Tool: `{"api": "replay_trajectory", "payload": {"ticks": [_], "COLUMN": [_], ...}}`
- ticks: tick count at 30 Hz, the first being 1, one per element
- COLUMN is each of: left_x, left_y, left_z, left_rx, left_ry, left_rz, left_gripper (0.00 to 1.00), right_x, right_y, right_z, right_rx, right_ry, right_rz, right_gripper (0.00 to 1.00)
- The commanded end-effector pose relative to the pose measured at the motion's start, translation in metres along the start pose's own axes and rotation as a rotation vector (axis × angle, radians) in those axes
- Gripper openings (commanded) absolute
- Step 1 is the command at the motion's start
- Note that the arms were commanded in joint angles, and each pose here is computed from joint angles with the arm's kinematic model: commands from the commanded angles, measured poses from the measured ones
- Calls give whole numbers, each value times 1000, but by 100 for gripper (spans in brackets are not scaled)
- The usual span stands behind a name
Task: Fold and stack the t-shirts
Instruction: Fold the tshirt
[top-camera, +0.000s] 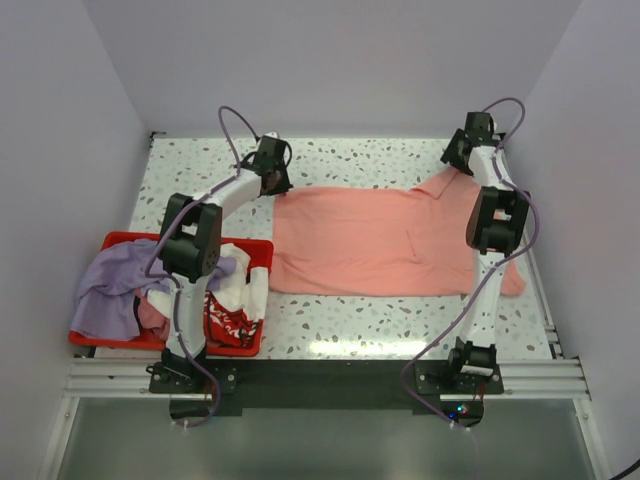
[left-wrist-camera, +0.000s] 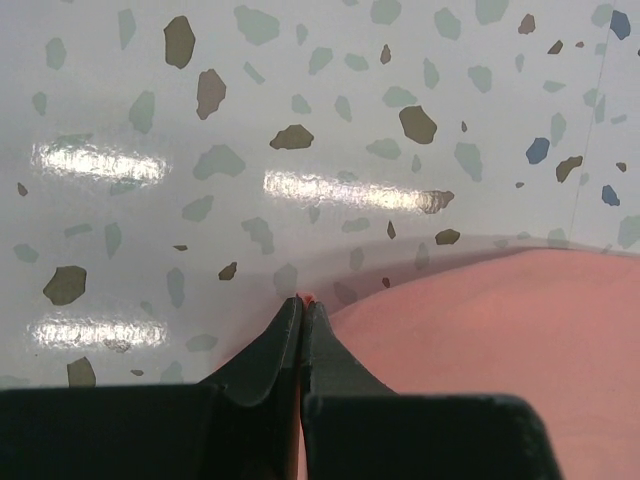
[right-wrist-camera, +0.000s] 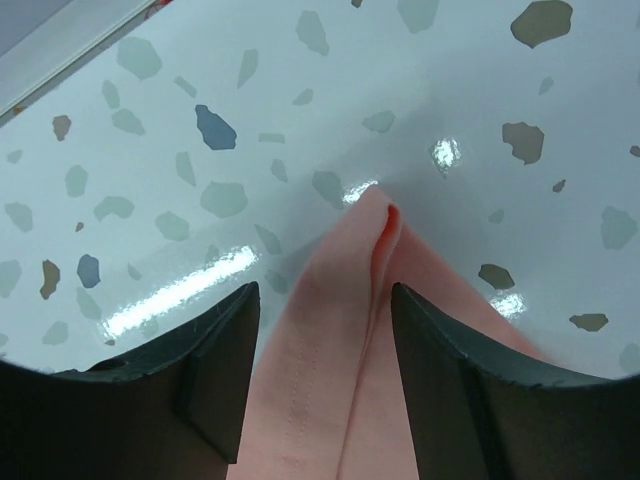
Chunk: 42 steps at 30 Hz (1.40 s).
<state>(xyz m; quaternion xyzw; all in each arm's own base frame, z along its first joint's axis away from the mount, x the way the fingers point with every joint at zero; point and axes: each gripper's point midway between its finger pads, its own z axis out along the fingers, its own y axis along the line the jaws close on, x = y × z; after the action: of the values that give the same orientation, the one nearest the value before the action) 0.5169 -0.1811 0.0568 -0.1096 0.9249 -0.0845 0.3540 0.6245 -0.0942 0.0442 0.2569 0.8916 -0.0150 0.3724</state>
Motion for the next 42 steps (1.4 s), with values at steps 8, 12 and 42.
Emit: {"api": "replay_trajectory", "payload": {"ticks": [8,12,42], "left_x": [-27,-27,11], "left_y": [-14,-14,0], "left_z": [-22,-23,-101], "left_rx": [57,56,76], "left_ry": [-78,-75,-117], "left_rz": [12,-1,-52], "left_gripper": [0,0,0], "right_x": [-28,-29,13], "right_y": [5,10,-77], "right_z": [8,9,-219], "right_rx": [-17,-36,168], "right_ry": [-103,-107,-177], "right_rz": [9,15,56], "right_gripper": [40,22,0]}}
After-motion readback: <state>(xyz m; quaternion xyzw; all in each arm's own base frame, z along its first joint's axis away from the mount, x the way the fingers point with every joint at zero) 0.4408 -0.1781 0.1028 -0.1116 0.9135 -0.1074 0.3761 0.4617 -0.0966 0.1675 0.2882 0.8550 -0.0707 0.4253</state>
